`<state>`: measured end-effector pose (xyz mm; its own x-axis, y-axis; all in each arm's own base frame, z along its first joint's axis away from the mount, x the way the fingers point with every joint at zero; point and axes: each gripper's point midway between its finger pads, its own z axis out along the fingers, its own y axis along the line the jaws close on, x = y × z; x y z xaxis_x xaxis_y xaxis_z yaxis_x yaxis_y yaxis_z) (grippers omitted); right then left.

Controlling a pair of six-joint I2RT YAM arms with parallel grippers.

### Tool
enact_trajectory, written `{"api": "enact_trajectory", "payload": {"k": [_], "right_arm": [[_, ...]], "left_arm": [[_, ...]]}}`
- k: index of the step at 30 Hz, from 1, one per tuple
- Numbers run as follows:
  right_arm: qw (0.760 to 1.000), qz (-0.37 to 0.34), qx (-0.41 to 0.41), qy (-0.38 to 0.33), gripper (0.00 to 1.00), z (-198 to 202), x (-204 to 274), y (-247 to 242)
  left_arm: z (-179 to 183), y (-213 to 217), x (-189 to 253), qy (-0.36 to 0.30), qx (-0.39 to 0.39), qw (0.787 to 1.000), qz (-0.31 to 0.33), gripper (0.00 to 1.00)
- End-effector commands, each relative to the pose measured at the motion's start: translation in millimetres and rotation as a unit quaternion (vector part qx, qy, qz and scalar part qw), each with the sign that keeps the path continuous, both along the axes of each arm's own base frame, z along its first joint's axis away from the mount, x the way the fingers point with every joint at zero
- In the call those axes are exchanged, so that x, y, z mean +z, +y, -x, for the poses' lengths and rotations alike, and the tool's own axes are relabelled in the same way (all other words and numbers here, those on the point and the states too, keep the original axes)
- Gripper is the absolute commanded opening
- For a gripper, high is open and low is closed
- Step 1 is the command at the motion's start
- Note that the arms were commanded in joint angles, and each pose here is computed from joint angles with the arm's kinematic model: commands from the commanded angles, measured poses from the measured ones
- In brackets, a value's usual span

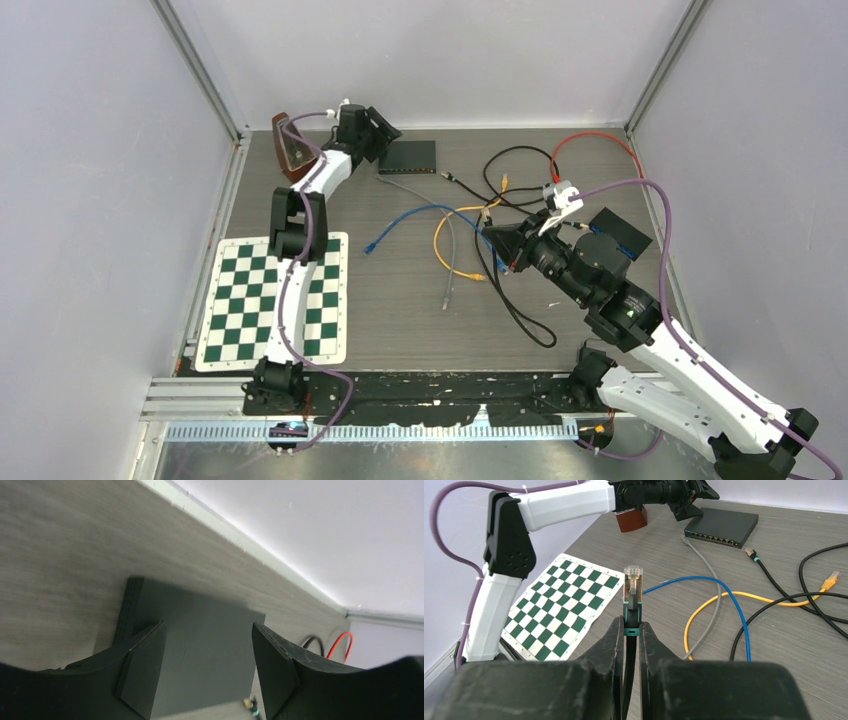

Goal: Insert the plug into the switch port
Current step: Insert the connector into the switch port.

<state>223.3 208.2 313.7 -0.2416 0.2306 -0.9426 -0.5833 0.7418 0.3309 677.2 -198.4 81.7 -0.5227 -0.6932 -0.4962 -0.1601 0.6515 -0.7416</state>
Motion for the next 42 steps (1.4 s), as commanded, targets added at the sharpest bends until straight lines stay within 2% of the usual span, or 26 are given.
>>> {"api": "enact_trajectory", "payload": {"k": [1,6,9,19,22,27,32,33,36,42], "right_arm": [[1.0,-0.016,-0.007,-0.023,0.05,-1,23,-3],[1.0,-0.02,-0.012,-0.017,0.05,-1,18,-5],[1.0,-0.027,-0.014,-0.009,0.05,2,12,-7],[0.999,-0.041,-0.026,-0.004,0.05,11,9,-19],[0.999,-0.037,-0.031,-0.005,0.05,7,7,-18],[0.994,0.019,-0.104,0.009,0.05,-36,-24,-19],[0.988,0.076,-0.131,-0.028,0.05,-89,-12,-7],[0.986,0.098,-0.135,-0.02,0.05,-102,-22,-4],[0.977,0.144,-0.157,-0.031,0.05,-126,-21,-7],[0.965,0.182,-0.186,0.047,0.05,-157,-66,-20]], "left_arm": [[39,-4,14,0.04,-0.025,0.998,-0.047,0.66],[73,-2,-13,0.108,-0.044,0.991,-0.06,0.63],[86,-5,-15,0.12,-0.06,0.989,-0.057,0.63],[92,-11,25,0.09,-0.076,0.992,-0.037,0.62],[96,-19,42,0.069,-0.102,0.992,-0.023,0.61],[119,-27,72,0.042,-0.156,0.987,-0.019,0.57],[152,-3,81,0.038,-0.162,0.982,-0.086,0.58],[159,4,85,0.037,-0.159,0.982,-0.098,0.58],[178,13,90,0.032,-0.164,0.979,-0.112,0.58],[207,21,90,0.018,-0.166,0.978,-0.121,0.58]]}}
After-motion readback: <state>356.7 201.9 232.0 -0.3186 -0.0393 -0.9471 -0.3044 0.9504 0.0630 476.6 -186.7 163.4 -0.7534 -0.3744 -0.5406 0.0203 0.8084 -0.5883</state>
